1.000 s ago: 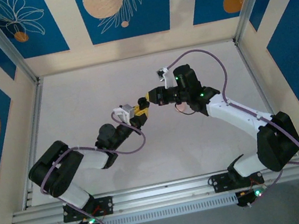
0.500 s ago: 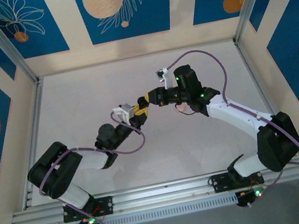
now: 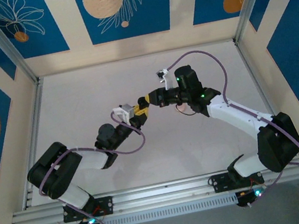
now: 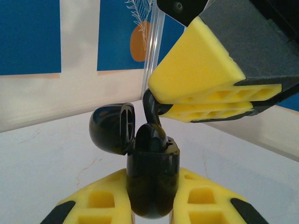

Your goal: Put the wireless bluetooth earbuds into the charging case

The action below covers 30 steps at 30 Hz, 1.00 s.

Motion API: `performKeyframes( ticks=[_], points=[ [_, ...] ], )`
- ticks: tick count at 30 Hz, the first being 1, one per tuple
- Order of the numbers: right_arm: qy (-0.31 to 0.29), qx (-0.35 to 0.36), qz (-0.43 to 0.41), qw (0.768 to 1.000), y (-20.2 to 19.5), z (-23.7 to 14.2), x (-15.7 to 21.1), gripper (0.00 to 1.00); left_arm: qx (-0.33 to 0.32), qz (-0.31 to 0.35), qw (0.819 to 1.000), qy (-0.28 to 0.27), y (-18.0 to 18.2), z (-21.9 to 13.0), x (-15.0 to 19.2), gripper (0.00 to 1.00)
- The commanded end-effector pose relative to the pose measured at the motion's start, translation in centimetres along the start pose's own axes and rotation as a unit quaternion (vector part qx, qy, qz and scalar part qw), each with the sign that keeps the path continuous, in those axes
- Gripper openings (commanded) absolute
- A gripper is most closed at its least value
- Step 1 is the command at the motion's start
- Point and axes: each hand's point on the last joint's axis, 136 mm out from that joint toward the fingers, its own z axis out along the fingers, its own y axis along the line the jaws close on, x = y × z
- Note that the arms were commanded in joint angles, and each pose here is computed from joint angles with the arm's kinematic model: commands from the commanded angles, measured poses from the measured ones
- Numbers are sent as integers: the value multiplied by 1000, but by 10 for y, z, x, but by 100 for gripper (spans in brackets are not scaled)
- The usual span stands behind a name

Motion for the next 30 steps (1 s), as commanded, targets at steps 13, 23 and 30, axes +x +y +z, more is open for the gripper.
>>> performKeyframes(
  ticks=[13,23,30],
  points=[
    [36,-38,-23,998,1,-9,23,15,56,14,996,-71,-26,1,-51,12],
    [27,-57,-49,997,5,-19,23,15,70,17,994,-77,-32,-1,-57,13],
    [24,-67,-61,996,6,-22,22,16,82,17,993,-78,-36,-1,-59,13]
  ],
)
